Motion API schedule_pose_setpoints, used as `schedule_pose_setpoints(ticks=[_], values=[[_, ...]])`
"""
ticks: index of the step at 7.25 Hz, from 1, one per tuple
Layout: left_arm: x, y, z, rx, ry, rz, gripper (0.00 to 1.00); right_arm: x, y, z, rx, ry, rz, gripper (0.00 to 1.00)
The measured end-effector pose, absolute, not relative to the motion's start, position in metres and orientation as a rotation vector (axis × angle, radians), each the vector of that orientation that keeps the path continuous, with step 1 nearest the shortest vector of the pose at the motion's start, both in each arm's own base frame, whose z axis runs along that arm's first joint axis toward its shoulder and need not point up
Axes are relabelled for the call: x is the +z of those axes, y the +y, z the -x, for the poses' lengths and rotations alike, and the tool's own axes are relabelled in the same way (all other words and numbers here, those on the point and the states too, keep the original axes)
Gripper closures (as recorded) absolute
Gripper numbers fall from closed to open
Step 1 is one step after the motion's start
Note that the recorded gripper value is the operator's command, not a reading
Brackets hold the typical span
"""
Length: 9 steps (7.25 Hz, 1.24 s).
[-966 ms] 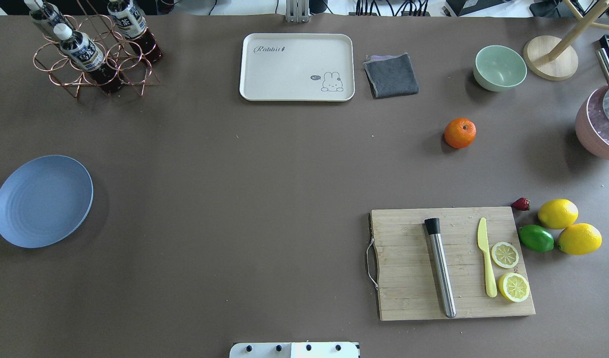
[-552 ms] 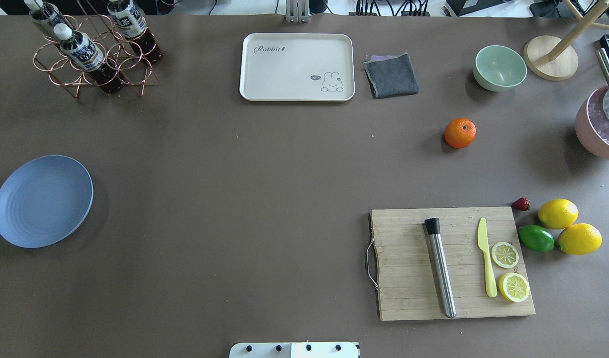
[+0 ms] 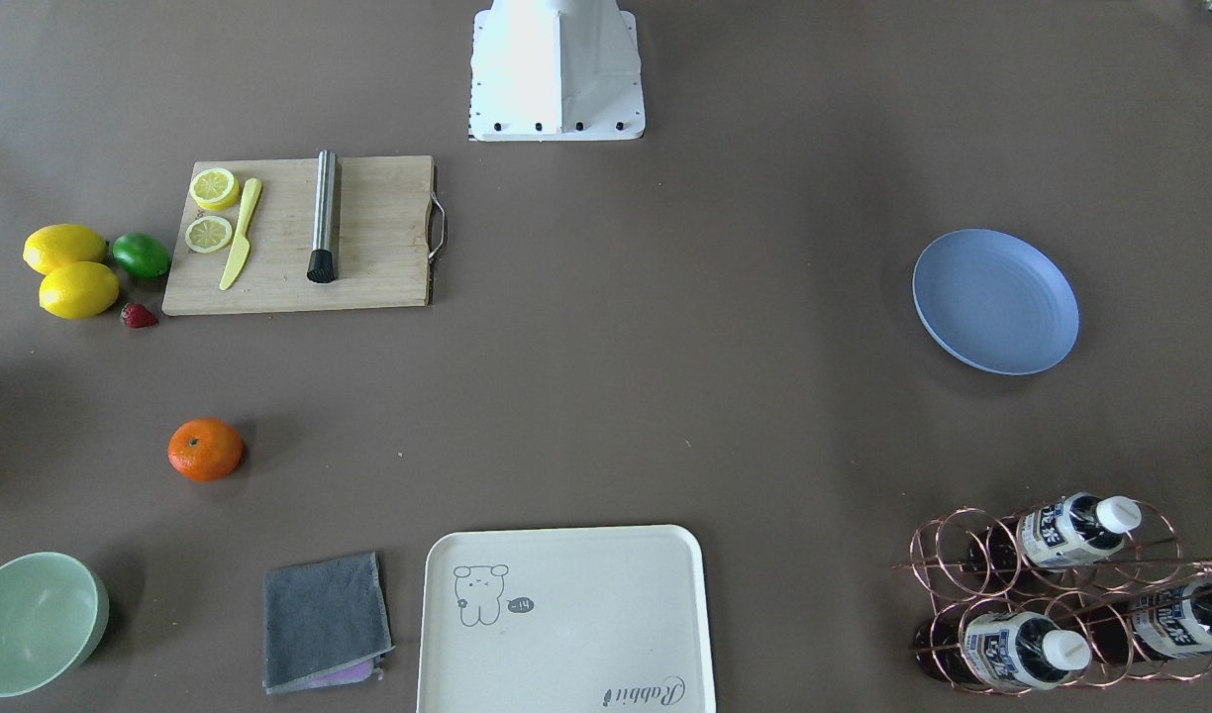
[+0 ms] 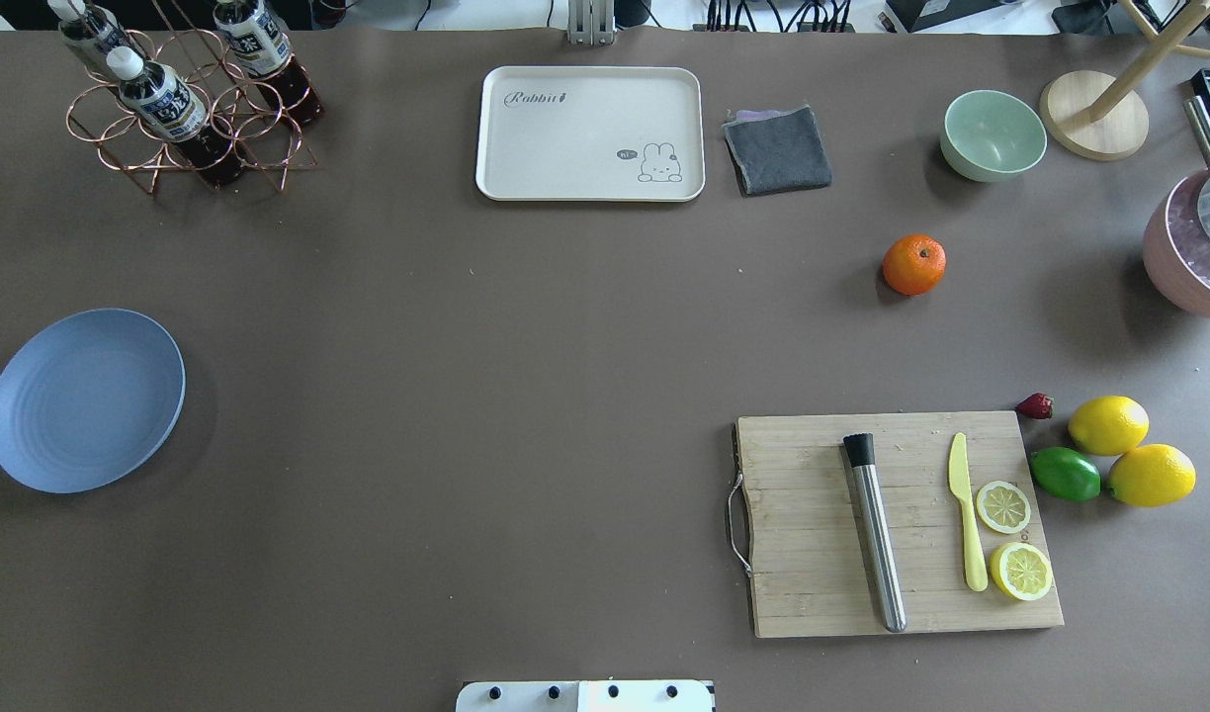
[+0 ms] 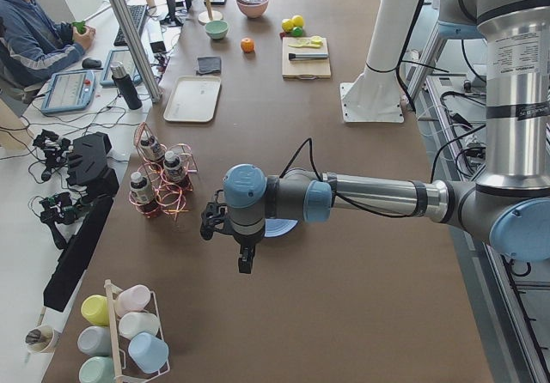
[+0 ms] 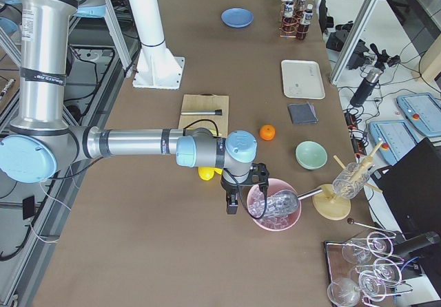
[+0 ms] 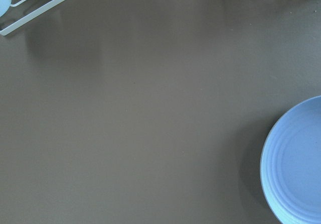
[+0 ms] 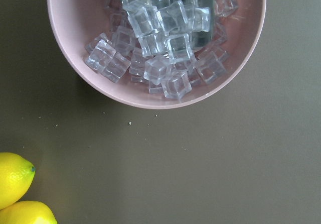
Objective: Pick orange to plate
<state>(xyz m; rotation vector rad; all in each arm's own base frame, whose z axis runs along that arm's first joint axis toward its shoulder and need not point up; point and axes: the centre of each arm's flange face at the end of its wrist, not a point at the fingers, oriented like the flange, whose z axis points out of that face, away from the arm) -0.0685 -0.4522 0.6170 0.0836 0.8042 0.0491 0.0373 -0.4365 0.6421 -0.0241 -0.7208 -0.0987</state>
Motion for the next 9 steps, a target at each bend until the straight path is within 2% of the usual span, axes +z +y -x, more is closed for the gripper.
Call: schedule_pose_setpoints(ticks=[3, 6, 8, 9], values=[[0.585, -0.476, 0.068, 0.100, 0.821, -0.196, 0.02, 0.629, -0.445, -0.034, -0.106, -0.757, 0.001, 0.00], [0.582, -0.470, 0.064, 0.189, 0.820, -0.391, 0.02, 0.582, -0.483, -0.012, -0.166, -0.818, -0.093, 0.00], [0.572, -0.480, 0.027, 0.302, 0.853, -0.454, 0.01, 0.550, -0.498, 0.061, -0.189, -0.831, -0.170, 0.00], [0.571, -0.488, 0.005, 0.332, 0.867, -0.444, 0.01, 0.531, -0.499, 0.110, -0.133, -0.842, -0.196, 0.00]])
